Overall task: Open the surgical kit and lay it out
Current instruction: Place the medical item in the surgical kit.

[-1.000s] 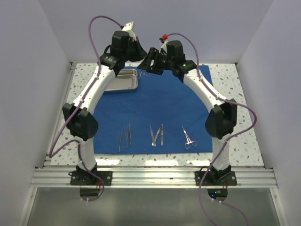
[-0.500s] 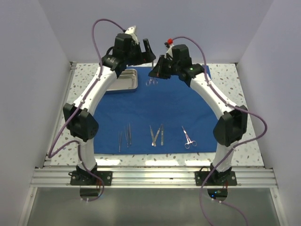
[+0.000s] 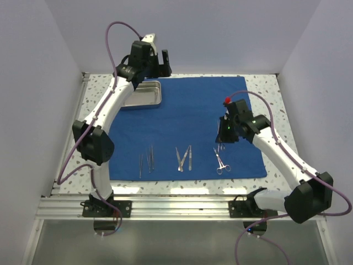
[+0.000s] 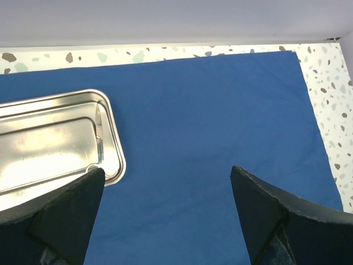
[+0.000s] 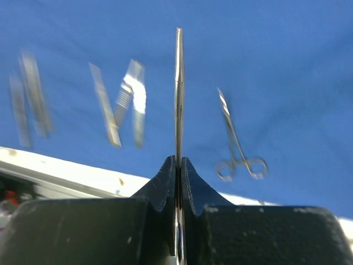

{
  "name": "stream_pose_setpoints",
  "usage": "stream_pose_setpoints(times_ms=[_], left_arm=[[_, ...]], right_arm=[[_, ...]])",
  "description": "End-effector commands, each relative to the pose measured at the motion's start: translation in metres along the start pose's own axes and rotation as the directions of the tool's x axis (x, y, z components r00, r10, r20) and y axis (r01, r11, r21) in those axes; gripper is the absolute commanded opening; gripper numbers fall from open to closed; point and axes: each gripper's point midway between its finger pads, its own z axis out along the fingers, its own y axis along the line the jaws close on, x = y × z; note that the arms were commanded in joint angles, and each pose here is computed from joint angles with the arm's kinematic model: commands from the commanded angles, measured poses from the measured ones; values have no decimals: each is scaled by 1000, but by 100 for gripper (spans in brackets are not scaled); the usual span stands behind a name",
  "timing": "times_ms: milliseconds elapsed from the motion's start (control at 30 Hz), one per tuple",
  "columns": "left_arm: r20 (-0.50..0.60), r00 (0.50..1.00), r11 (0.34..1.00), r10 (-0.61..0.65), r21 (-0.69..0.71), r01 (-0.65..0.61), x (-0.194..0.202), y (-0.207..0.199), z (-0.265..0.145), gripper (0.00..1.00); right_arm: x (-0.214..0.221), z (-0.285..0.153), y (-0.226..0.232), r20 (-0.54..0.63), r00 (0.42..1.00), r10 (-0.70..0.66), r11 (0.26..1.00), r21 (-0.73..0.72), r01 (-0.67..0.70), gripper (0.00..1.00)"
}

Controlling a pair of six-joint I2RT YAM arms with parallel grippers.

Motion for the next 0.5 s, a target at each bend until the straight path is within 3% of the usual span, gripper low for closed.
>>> stream_pose_setpoints(times_ms=[0,267,467], left_arm=[[-2,999,999,37,-1,-37,4,2,2,99],[-27,999,999,40,23,-39,18,1,-5,100],[-33,998,999,48,7,-48,27,8,-16,100]], right_arm=[[37,10,-28,-86,995,39,994,105,-30,0],[67,51,-61,-192,979,71,968,250,-21,0],[76,85,-69,-232,969,87,961,275,-20,0]])
